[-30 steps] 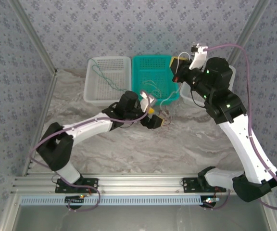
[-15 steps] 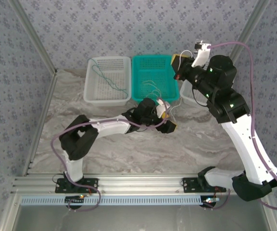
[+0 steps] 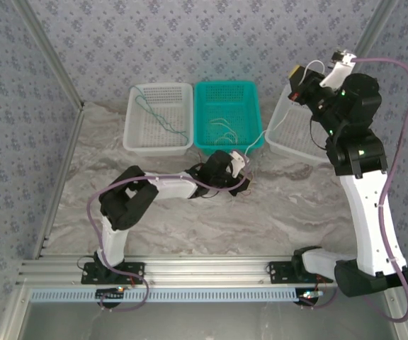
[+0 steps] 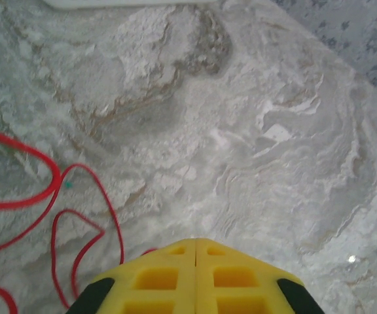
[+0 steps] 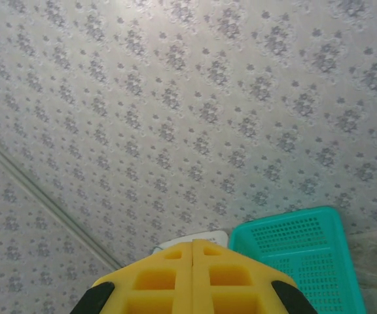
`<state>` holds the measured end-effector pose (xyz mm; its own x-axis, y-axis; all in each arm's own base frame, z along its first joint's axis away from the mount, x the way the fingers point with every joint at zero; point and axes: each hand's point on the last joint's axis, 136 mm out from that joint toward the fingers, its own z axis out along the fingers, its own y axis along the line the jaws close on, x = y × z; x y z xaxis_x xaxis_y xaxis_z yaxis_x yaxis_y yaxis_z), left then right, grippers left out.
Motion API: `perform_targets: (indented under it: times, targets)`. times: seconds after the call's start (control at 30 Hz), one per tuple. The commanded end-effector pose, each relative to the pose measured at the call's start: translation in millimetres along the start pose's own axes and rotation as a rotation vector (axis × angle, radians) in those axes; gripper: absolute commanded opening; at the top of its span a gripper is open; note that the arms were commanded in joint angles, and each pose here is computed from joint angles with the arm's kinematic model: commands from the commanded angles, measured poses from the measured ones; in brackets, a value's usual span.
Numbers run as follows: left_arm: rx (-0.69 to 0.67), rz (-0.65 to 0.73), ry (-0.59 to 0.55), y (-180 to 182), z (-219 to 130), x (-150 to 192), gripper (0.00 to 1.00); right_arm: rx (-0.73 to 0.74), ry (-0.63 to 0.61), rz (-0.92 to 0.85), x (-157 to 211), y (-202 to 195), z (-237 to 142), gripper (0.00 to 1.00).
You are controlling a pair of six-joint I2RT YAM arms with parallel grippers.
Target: Untangle the cables
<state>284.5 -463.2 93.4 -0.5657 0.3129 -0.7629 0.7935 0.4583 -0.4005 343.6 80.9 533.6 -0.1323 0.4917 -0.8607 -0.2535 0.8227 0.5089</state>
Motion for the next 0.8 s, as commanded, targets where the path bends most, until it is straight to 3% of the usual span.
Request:
perform_targets:
  times: [0.0,0.13,0.27,0.47,0.6,0.77]
  targets:
    - [-0.025,-0.009,-0.044,6.1,-21.9,-12.9,0.00,0.062,-0.036,0.019,-15.6,-19.1,-18.5,0.00]
    - [-0.003,-0.056,-0.151,7.2,-62.8,-51.9,0.00,0.203,-0.069,0.025,-22.0,-62.7,-26.7,0.00]
    - [0.005,0.010,-0.224,-16.8,-106.7,-110.0,0.00,0.281,-0.038,0.063,-1.7,-94.8,-23.9,0.00]
    - [-0.147,0.048,-0.262,2.8,-164.0,-152.0,0.00,0.380,-0.026,0.167,16.2,-145.8,-31.4,0.00]
    - [-0.225,-0.027,-0.286,45.2,-182.1,-182.4,0.00,0.271,0.056,0.186,44.2,-130.7,-10.6,0.00]
    - [-0.280,-0.092,-0.275,99.2,-156.1,-220.6,0.00,0.148,0.254,0.082,100.7,-95.9,46.6,0.00]
